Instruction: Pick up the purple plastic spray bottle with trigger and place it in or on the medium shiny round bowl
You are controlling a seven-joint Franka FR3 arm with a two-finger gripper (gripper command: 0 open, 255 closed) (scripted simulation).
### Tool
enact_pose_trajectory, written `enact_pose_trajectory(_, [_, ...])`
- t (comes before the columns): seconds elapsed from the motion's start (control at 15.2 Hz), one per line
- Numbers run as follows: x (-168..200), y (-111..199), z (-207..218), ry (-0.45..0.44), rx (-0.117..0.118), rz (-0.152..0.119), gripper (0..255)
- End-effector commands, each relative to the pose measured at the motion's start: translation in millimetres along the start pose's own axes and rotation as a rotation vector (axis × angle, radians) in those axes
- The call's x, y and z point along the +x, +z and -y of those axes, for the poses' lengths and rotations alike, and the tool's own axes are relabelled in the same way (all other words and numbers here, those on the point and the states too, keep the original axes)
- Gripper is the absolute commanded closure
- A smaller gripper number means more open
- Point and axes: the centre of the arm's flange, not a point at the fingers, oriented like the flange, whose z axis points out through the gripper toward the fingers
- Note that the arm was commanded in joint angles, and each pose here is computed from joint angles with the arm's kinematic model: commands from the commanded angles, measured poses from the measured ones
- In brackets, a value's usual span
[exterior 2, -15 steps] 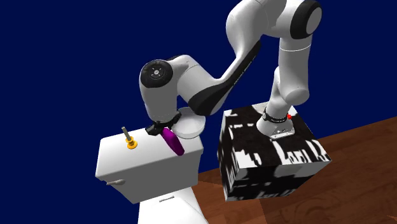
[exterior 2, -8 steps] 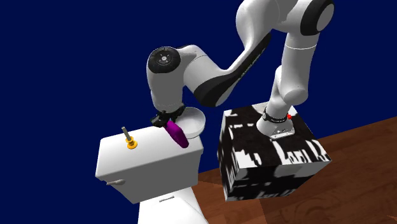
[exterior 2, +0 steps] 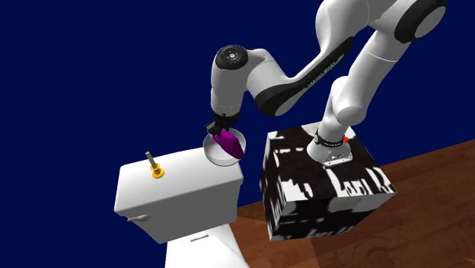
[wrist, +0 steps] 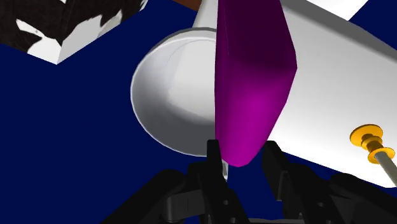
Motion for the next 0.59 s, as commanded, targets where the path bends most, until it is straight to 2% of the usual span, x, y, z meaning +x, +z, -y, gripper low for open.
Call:
enact_pose_trajectory(0.0, [5,9,-26,0.0,0.001,0.0,255])
enact_pose_trajectory(0.53, [-8,49,-23,0.0,0.001,0.0,255])
